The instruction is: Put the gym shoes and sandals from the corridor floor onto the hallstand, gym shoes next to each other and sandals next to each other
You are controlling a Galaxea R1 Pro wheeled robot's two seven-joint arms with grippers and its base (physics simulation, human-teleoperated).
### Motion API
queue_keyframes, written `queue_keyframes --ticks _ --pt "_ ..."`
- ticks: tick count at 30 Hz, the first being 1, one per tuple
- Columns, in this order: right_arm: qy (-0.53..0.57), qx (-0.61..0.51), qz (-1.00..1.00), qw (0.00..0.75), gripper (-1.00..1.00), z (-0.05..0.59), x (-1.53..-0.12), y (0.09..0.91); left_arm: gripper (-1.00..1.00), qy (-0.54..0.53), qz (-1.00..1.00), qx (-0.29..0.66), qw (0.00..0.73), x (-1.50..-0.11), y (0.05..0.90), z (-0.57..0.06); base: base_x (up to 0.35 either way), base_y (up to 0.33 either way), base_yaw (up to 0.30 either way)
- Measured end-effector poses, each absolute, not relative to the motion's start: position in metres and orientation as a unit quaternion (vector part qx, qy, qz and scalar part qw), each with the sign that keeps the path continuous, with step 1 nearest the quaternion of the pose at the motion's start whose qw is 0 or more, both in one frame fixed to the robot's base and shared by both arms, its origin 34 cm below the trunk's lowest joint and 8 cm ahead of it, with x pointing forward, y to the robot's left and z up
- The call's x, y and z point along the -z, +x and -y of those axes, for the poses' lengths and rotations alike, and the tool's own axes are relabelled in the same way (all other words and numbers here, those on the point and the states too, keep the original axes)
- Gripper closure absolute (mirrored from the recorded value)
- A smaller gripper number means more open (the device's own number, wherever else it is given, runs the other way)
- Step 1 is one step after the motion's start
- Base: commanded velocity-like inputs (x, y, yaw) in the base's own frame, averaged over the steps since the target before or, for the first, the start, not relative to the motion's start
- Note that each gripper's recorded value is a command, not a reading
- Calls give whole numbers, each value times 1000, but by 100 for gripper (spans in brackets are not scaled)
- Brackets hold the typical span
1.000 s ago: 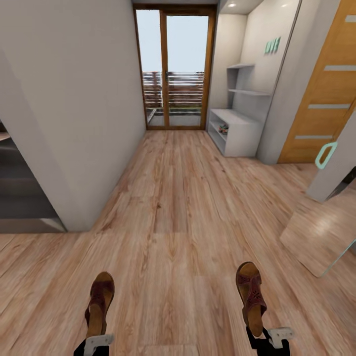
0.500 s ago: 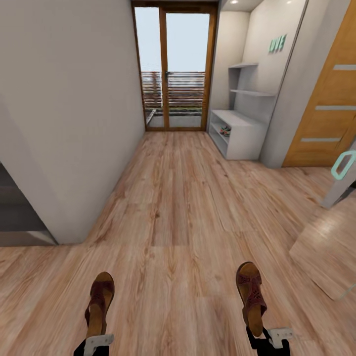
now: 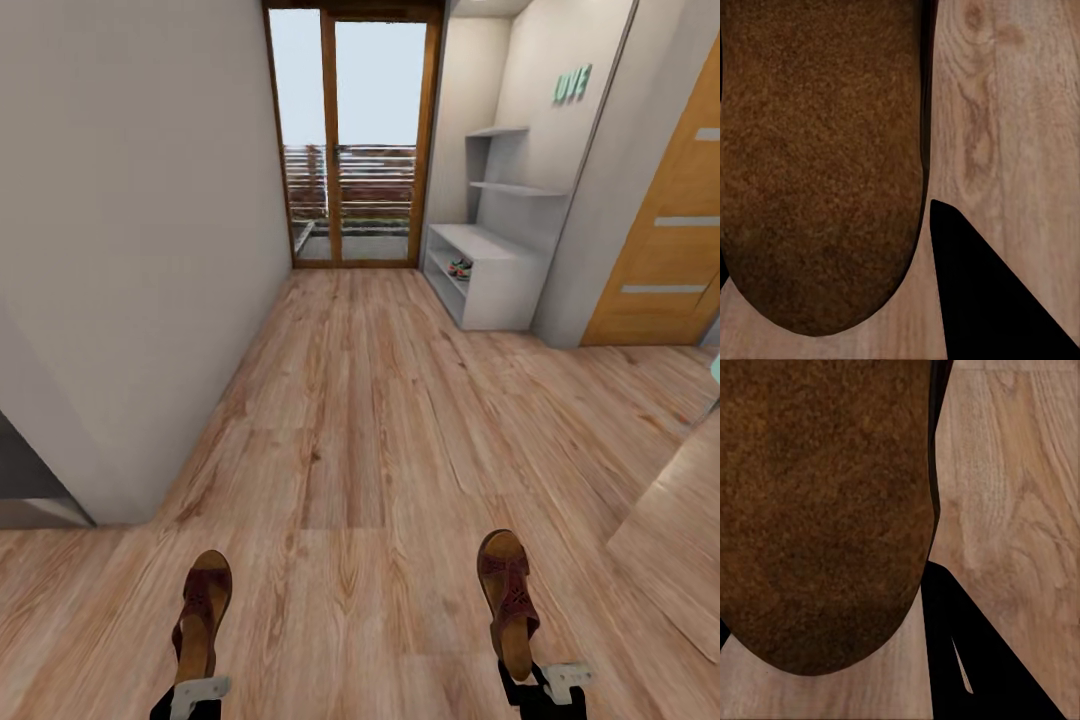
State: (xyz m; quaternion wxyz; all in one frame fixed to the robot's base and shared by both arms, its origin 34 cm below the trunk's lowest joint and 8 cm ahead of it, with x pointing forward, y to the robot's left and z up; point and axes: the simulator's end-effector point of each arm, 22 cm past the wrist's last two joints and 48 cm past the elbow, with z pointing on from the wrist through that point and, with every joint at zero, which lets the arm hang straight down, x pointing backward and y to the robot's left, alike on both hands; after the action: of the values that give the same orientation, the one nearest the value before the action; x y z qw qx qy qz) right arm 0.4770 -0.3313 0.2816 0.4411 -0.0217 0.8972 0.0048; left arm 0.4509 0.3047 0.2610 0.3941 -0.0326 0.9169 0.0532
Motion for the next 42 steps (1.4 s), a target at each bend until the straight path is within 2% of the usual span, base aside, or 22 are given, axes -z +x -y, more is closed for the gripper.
queue_keyframes --ticks 42 --pt "-22 -5 -897 441 100 331 -282 477 100 -33 -917 -52 394 -261 451 -304 338 0 0"
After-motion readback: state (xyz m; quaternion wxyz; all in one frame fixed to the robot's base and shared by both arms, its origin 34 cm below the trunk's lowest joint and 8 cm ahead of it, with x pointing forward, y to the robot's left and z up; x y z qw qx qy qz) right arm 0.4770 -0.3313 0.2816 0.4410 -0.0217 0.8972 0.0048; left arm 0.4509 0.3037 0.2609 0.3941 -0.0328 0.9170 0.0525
